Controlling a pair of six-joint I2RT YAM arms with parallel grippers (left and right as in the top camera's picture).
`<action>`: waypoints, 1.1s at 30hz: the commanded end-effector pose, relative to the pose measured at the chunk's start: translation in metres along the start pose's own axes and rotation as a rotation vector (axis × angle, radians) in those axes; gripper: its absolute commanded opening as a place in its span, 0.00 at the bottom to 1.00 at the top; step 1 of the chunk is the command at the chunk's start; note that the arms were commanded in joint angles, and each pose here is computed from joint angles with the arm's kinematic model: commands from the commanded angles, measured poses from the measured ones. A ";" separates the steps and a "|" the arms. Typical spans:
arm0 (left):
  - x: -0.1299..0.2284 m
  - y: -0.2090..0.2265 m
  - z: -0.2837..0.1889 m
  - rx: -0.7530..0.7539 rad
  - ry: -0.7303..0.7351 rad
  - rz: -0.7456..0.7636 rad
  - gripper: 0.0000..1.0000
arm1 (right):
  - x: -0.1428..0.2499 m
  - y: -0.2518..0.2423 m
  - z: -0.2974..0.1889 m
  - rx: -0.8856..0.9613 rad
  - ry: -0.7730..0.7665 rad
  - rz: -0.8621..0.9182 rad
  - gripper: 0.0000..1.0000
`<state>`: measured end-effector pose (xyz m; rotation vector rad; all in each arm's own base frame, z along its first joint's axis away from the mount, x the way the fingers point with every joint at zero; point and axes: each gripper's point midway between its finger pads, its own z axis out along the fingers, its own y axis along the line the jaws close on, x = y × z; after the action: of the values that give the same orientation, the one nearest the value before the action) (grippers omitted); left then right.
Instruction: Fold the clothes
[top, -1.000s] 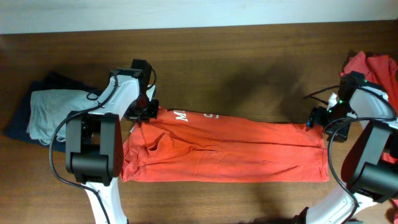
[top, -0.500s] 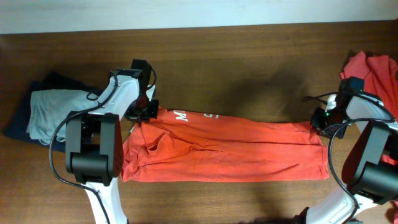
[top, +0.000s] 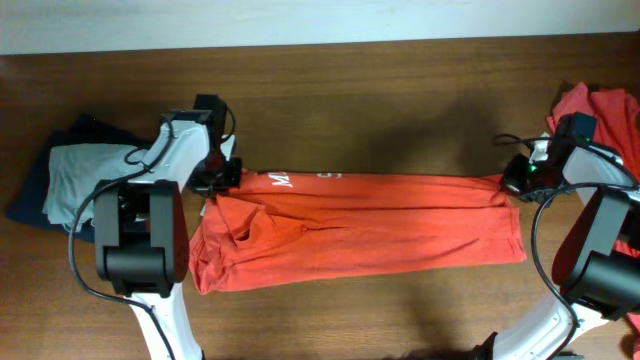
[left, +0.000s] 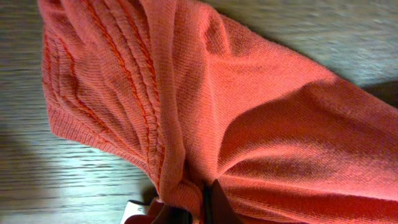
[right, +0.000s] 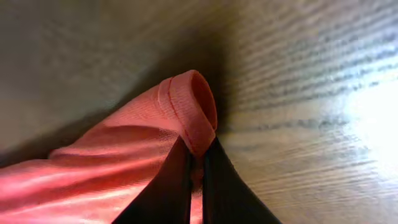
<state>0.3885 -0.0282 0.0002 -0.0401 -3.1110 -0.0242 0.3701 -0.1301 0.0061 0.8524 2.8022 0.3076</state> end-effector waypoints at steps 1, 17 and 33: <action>0.002 0.025 0.004 -0.056 -0.002 -0.035 0.01 | -0.016 0.002 -0.005 -0.023 -0.036 0.024 0.04; -0.028 0.020 -0.066 -0.012 -0.083 -0.038 0.60 | -0.004 0.009 -0.056 -0.215 0.104 0.036 0.80; -0.022 0.020 -0.103 -0.013 -0.056 -0.020 0.60 | 0.049 -0.003 0.009 -0.318 0.296 -0.212 1.00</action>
<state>0.4111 -0.0120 0.0890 0.0124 -3.1341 -0.0409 0.3357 -0.1262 0.0153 0.5942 2.9555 0.6625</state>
